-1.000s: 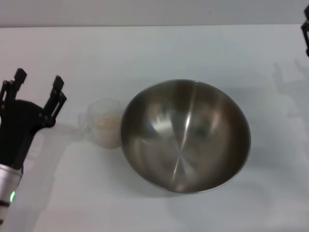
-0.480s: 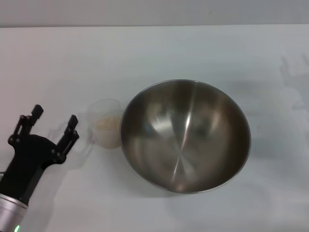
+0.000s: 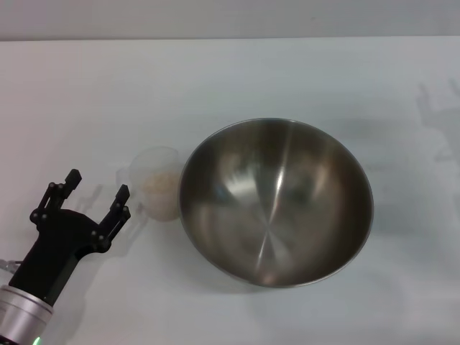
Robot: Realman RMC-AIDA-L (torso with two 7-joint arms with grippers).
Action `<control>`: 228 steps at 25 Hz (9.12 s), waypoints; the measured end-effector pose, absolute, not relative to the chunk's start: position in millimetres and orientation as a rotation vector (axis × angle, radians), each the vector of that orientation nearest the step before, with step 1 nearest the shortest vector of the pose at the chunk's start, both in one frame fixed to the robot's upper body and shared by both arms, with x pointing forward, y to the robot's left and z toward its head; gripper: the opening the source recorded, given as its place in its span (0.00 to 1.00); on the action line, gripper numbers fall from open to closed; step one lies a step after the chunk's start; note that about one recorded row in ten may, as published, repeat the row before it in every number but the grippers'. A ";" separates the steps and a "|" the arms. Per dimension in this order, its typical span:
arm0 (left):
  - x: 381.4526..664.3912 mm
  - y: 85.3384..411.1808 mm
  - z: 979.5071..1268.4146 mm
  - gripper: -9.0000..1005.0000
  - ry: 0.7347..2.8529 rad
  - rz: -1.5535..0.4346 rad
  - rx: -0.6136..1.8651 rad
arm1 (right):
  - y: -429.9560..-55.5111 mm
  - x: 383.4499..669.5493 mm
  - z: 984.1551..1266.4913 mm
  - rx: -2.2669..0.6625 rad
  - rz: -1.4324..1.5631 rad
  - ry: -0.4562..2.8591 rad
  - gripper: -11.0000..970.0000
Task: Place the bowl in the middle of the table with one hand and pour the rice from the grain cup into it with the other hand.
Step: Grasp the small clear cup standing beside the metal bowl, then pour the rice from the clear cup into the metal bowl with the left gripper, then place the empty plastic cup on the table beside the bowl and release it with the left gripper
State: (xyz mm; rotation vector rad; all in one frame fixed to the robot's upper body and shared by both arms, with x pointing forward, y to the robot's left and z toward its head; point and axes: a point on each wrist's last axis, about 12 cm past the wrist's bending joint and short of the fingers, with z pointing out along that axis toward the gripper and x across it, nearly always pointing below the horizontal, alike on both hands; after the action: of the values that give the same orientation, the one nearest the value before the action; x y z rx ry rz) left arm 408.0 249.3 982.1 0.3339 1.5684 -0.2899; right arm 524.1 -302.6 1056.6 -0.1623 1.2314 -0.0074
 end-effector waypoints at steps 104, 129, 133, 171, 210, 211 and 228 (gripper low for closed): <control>468.9 238.9 1009.2 0.04 1.451 -0.240 0.307 | -296.0 527.3 1059.5 -0.151 0.025 1.217 0.57; 476.4 176.8 1039.6 0.07 0.502 0.689 1.247 | -297.2 535.1 1064.2 -0.146 0.007 1.208 0.58; 473.3 172.9 1038.9 0.07 0.371 0.808 1.311 | -297.1 536.9 1064.0 -0.148 0.006 1.215 0.58; 449.2 161.1 1033.9 0.11 -0.031 1.124 1.419 | -295.4 542.1 1065.2 -0.159 0.006 1.223 0.59; 489.1 231.6 998.7 0.15 1.633 -0.059 0.215 | -294.0 538.8 1064.3 -0.149 0.020 1.217 0.59; 489.2 232.5 997.3 0.15 1.644 -0.060 0.214 | -293.9 538.8 1064.4 -0.149 0.020 1.217 0.59; 486.9 232.0 991.8 0.17 1.683 -0.067 0.227 | -293.8 538.5 1064.0 -0.153 0.021 1.218 0.59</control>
State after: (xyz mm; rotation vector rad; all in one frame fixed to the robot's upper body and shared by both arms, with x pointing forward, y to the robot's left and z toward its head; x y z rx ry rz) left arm 486.9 232.0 991.8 0.2268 1.6833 -0.0673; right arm 538.5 -293.8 1064.0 -0.1528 1.2179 0.0206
